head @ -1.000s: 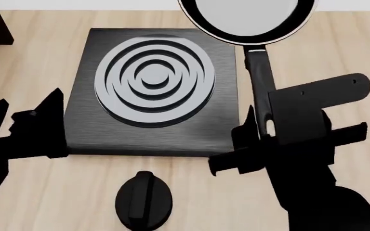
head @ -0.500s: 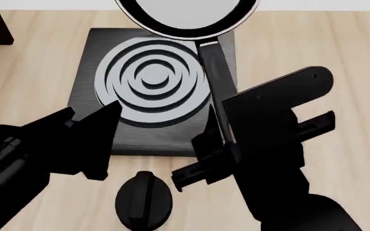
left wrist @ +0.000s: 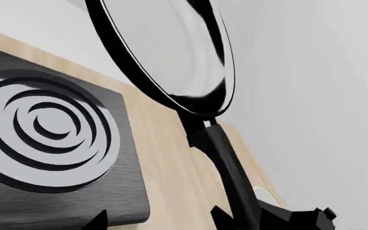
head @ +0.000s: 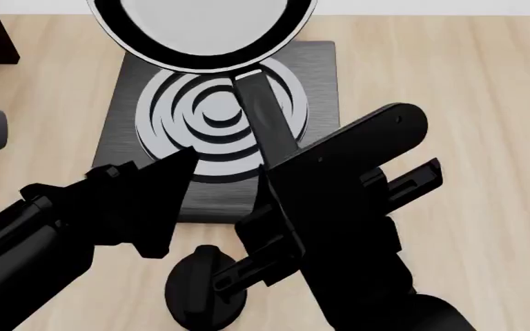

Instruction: Put the frying pan on the cabinet shelf.

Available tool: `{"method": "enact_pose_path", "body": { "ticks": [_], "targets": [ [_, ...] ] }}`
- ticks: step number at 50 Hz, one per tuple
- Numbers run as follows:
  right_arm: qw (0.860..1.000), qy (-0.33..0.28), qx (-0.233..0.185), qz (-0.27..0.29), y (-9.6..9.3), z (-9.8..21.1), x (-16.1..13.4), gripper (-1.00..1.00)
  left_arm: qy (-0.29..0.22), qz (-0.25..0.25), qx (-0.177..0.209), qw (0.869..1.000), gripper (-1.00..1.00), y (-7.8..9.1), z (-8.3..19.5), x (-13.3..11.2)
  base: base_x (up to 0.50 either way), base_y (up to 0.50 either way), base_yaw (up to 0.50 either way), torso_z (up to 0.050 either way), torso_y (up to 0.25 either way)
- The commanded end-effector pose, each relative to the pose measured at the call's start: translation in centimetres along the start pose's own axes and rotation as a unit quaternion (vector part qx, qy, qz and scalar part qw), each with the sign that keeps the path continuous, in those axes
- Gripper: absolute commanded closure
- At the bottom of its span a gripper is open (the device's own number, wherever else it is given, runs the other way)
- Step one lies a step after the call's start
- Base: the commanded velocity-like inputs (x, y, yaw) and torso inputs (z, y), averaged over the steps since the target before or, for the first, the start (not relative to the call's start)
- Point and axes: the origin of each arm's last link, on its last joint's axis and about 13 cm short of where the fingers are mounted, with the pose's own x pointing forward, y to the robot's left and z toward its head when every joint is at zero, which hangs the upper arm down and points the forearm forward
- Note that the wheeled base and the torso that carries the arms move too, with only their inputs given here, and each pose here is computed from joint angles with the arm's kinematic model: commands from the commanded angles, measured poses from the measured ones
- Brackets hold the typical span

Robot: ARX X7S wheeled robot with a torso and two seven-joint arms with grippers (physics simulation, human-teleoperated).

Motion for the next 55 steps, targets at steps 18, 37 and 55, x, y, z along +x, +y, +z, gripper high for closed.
{"method": "enact_pose_path", "body": {
  "ticks": [18, 37, 55],
  "targets": [
    [0.999, -0.032, -0.025, -0.018, 0.2, 0.3, -0.8, 1.00, 0.004, -0.038, -0.059, 0.997, -1.00, -0.9, 0.0, 1.4, 0.00, 0.00, 0.00, 0.001, -0.003],
    [0.999, -0.037, -0.031, -0.010, 0.6, 0.3, -1.4, 1.00, 0.007, -0.033, -0.086, 0.996, -1.00, -0.7, -0.2, 2.6, 0.00, 0.00, 0.00, 0.001, -0.003],
    [0.999, -0.039, -0.035, -0.002, 0.9, 0.1, -1.6, 1.00, 0.029, -0.033, -0.098, 0.994, -1.00, -0.5, -1.2, 3.4, 0.00, 0.00, 0.00, 0.001, -0.003]
  ]
}}
